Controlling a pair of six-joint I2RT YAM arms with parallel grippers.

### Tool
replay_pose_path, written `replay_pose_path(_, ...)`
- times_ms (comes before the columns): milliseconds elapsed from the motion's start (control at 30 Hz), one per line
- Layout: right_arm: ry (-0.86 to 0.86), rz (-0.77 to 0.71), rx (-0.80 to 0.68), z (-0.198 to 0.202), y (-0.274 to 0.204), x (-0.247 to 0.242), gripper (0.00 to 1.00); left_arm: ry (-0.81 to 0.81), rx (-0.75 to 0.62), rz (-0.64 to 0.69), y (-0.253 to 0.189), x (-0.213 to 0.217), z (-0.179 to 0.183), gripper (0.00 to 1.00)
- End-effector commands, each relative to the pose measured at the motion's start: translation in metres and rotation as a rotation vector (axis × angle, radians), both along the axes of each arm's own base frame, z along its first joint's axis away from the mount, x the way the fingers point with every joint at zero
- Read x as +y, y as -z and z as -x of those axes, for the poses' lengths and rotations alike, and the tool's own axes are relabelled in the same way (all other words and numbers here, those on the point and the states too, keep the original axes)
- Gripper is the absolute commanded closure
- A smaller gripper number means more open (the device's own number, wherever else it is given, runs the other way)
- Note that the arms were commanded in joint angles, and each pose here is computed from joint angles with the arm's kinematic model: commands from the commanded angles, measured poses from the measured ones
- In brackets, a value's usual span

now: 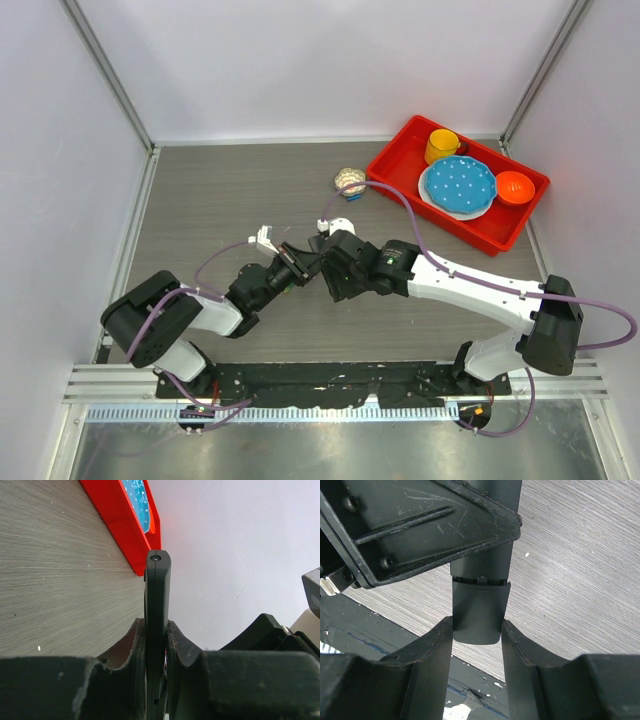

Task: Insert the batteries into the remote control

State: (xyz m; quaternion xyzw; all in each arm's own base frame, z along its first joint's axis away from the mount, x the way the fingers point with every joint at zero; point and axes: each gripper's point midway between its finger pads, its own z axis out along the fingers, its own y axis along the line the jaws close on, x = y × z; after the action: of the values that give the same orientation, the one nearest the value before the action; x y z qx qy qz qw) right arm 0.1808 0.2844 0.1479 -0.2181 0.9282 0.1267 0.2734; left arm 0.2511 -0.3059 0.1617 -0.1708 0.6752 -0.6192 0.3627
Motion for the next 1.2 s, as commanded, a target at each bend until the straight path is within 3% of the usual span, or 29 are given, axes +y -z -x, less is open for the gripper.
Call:
replay_pose_path(0,0.006,-0.026,-0.009,-0.0029,-0.0057,0.0033,0.68,0.009,-0.225,0.245,-0.0883,0.0073,0.0123,1.00)
replay_pose_path(1167,0.016,-0.025,-0.010,-0.0027,-0.0042,0.0013,0.49,0.012,-0.214,0.242,-0.0851,0.0066,0.0121,1.00)
